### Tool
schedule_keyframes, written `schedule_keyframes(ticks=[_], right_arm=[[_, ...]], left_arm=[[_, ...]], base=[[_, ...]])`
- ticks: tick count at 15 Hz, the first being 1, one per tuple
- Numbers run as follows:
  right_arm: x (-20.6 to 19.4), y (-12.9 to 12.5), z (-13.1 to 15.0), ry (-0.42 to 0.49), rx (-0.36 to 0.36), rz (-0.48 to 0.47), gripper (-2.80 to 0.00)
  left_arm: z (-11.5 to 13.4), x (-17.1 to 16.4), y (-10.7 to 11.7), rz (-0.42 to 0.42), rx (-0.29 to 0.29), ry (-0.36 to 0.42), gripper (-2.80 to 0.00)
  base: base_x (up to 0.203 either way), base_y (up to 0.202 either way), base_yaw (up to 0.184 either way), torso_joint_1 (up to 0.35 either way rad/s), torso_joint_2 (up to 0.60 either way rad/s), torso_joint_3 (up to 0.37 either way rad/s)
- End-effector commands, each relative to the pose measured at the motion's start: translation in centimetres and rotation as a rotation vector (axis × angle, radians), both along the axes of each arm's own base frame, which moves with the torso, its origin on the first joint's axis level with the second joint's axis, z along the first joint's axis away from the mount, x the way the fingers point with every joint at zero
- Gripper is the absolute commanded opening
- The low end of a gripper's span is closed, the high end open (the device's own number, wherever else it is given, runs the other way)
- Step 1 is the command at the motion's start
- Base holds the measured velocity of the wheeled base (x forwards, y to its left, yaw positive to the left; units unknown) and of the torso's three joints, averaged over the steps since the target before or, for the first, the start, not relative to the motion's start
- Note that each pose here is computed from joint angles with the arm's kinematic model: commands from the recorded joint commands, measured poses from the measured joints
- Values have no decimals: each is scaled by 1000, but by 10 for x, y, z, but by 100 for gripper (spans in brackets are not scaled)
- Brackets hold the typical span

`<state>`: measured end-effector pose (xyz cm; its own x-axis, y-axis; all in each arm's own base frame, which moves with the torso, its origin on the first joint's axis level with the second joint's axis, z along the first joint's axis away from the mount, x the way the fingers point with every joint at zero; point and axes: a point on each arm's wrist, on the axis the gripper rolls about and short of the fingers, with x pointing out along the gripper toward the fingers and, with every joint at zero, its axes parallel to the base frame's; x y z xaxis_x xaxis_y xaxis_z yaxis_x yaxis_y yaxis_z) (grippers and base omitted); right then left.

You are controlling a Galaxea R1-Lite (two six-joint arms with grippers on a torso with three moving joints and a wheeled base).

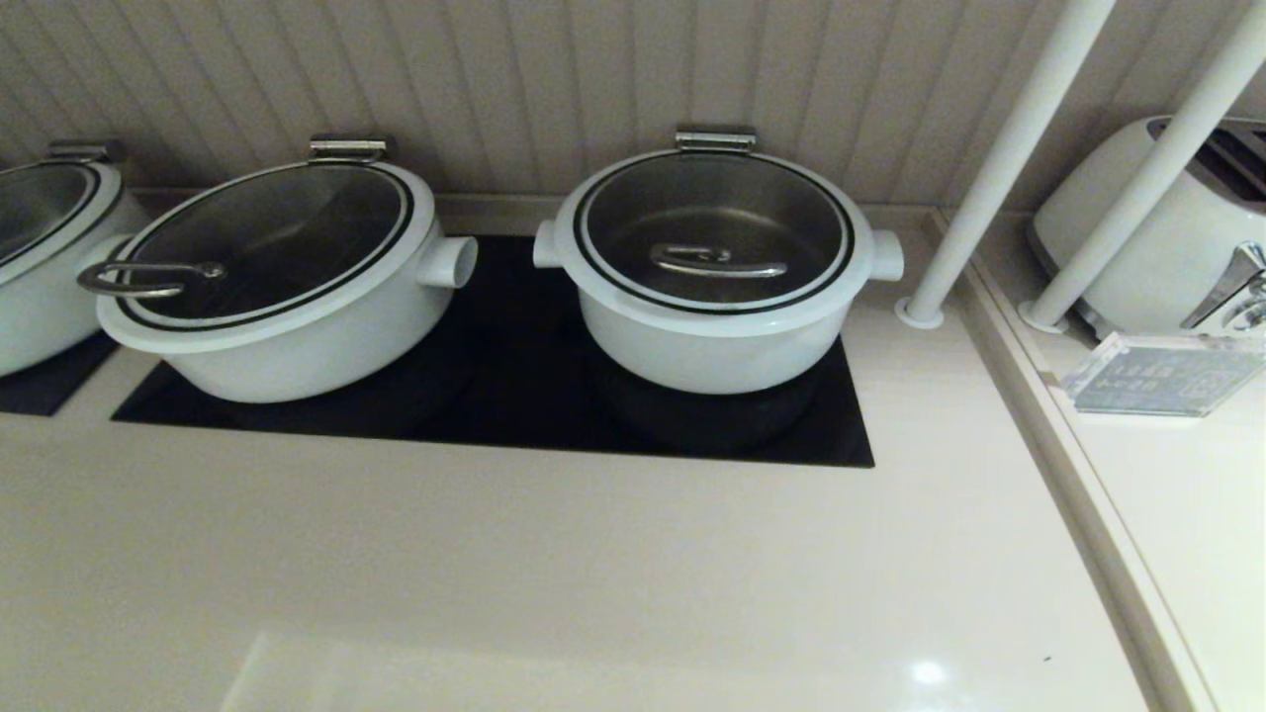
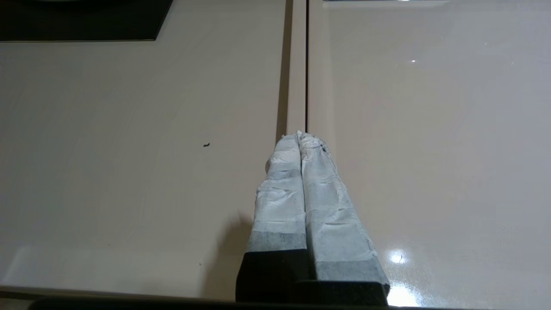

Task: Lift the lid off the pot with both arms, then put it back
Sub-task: Open the food pot lid a small opening with the right arm

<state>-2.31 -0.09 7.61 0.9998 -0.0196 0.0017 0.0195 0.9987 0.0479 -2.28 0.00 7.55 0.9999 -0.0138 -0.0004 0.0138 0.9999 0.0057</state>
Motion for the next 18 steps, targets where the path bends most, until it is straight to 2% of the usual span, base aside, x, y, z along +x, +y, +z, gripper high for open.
schedule_keyframes(ticks=[1,3,5,6,9,12,15,18], right_arm=[[0,0,0,0,1,0,-280],[0,0,0,-1,6,-2,-280],[0,0,0,-1,-20,4,-280],[0,0,2,-20,-52,11,-280],[-4,1,15,-79,-59,48,-280],[-15,1,39,-112,-58,57,-280],[-14,2,63,-61,-59,80,-280],[6,3,99,-21,-74,142,-280]], left_arm=[[0,0,0,0,0,0,-280],[0,0,0,0,0,0,-280],[0,0,0,0,0,0,-280],[0,0,0,0,0,0,-280],[0,0,0,0,0,0,-280],[0,0,0,0,0,0,-280],[0,0,0,0,0,0,-280],[0,0,0,0,0,0,-280]], base=[[0,0,0,0,0,0],[0,0,0,0,0,0],[0,0,0,0,0,0],[0,0,0,0,0,0],[0,0,0,0,0,0],[0,0,0,0,0,0],[0,0,0,0,0,0],[0,0,0,0,0,0]])
